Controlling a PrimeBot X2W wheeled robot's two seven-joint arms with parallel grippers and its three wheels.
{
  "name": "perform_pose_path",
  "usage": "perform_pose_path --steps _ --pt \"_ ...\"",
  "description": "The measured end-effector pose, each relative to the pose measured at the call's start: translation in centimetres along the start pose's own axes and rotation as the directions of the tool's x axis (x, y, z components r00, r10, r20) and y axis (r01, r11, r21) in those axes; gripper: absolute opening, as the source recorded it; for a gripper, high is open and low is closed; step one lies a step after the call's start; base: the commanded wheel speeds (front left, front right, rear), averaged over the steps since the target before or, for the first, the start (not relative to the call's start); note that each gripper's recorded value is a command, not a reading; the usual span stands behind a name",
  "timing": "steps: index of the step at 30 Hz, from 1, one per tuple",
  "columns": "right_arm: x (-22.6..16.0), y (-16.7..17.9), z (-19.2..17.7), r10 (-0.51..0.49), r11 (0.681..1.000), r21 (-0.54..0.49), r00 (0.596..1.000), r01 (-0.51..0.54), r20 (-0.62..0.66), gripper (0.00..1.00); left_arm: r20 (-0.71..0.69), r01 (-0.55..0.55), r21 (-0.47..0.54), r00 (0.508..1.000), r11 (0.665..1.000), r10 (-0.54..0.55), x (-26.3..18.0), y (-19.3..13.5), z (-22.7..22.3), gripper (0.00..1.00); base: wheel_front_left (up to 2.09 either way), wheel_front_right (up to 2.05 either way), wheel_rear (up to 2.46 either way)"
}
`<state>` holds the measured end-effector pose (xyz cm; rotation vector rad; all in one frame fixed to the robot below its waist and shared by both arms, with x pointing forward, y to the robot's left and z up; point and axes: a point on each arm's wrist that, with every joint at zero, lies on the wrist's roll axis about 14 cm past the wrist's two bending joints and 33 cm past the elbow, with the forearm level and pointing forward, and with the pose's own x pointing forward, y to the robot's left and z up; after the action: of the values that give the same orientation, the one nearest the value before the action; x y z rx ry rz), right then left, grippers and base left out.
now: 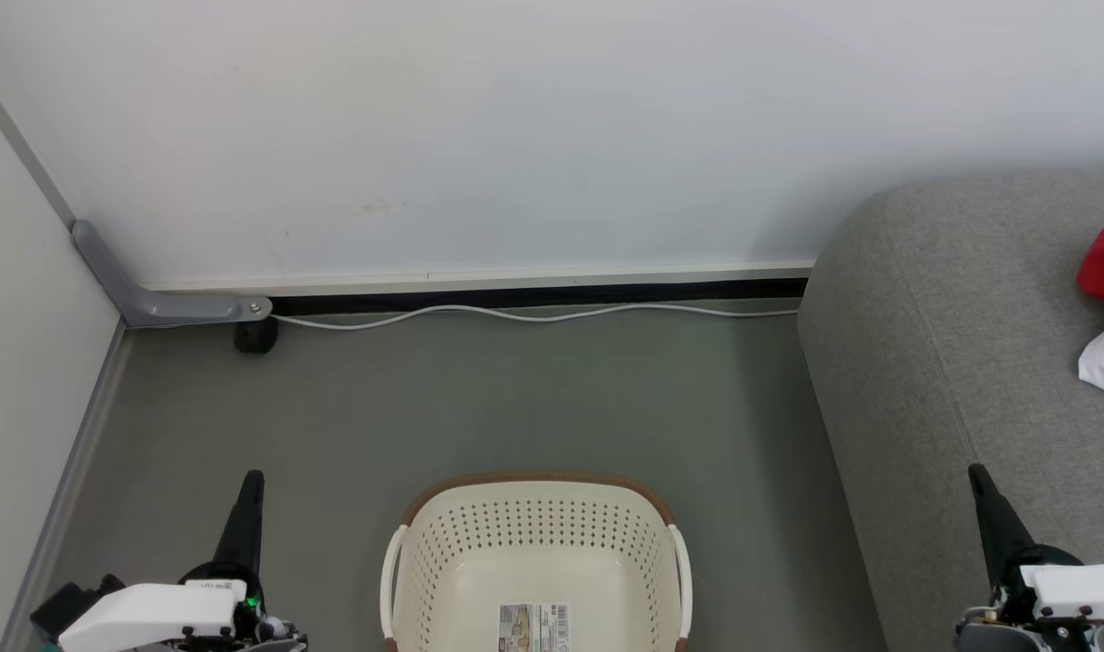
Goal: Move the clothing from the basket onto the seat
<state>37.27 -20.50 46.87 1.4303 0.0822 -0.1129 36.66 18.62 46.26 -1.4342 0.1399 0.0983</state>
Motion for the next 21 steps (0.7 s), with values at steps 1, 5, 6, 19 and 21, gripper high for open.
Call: perform_pose_path --steps 1,5,6,19,21 --pt "0.0 0.0 0.0 0.002 1.0 0.009 1.0 -0.002 -0.002 0.0 0.002 0.006 -0.015 1.0 1.0 -0.006 0.0 -0.1 0.0 0.0 0.0 0.0 0.0" --pt "0.0 0.4 0.2 0.014 0.998 0.054 1.0 -0.015 0.002 0.0 -0.001 0.017 -0.052 1.0 0.998 -0.017 0.1 -0.4 0.1 0.0 0.0 0.0 0.0" --pt "0.1 0.5 0.3 0.019 0.998 0.065 1.0 -0.019 0.005 0.0 -0.002 0.025 -0.063 1.0 0.998 -0.025 0.2 -0.6 0.1 0.0 0.0 0.0 0.0" --pt "0.3 1.4 0.2 0.047 0.989 0.142 0.999 -0.047 0.004 0.0 0.002 0.059 -0.141 0.998 0.988 -0.059 0.4 -1.4 0.4 0.0 0.0 0.0 0.0" --pt "0.3 1.4 0.2 0.047 0.989 0.142 0.999 -0.047 0.004 0.0 0.002 0.059 -0.141 0.998 0.988 -0.059 0.4 -1.4 0.4 0.0 0.0 0.0 0.0"
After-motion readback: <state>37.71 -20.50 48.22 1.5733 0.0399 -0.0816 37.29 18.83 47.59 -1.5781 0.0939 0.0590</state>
